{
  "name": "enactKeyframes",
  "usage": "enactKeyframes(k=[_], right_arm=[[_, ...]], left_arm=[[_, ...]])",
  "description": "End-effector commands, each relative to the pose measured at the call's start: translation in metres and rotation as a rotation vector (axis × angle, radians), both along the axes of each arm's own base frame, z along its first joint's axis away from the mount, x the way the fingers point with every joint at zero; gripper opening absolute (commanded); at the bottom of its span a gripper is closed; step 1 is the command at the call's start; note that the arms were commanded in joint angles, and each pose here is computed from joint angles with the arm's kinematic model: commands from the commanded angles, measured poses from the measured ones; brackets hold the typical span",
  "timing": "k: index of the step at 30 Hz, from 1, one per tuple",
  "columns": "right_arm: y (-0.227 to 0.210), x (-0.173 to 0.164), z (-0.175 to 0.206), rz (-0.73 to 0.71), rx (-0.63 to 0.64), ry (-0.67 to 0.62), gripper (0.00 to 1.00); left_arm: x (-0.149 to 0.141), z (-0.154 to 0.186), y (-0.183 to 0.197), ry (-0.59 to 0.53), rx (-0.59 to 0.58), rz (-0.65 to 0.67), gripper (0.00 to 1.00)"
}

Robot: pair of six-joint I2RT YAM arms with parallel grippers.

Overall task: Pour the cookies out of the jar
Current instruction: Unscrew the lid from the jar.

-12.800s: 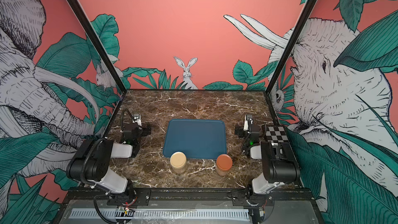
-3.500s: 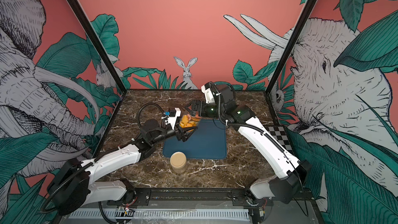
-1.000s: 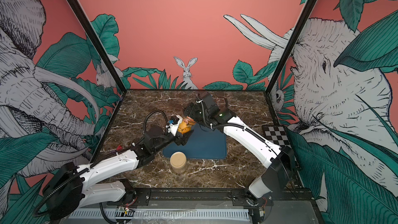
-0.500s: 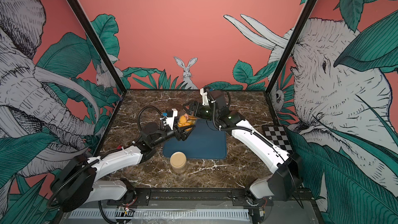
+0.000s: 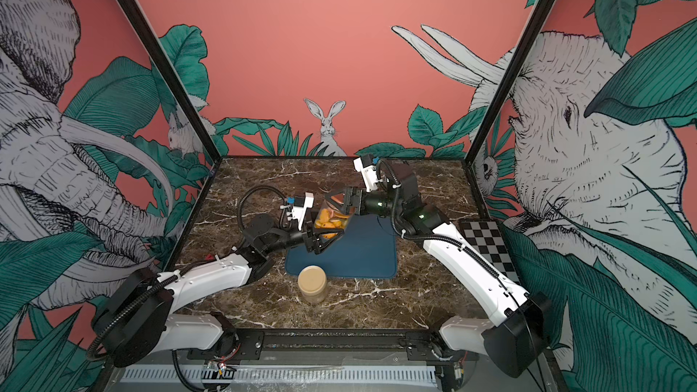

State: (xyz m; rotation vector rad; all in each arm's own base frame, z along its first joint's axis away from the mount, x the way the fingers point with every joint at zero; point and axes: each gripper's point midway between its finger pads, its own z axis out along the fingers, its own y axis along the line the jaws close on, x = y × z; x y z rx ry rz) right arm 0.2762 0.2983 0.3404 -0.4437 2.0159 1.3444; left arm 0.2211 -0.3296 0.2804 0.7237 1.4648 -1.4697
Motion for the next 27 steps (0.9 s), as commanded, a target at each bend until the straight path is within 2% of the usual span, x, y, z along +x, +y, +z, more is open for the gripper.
enactKeyframes(k=[1,13,18,27], right_arm=[[0.001,-0.012,0.021,0.065,0.057,-0.051,0.32],[-0.008,-0.008,0.026,0.039,0.088,-0.071,0.31],[-0.011,-0.014,0.027,0.076,0.083,-0.138,0.3],[-0.014,-0.013,0.041,0.17,0.175,-0.116,0.28]], left_arm=[[-0.014,0.06,0.005,-0.166,-0.151,-0.042,0.0],[-0.02,0.062,0.0,-0.156,-0.141,-0.099,0.0],[-0.027,0.068,-0.004,-0.113,-0.172,-0.187,0.0],[-0.042,0.076,-0.01,-0.058,-0.202,-0.348,0.0]])
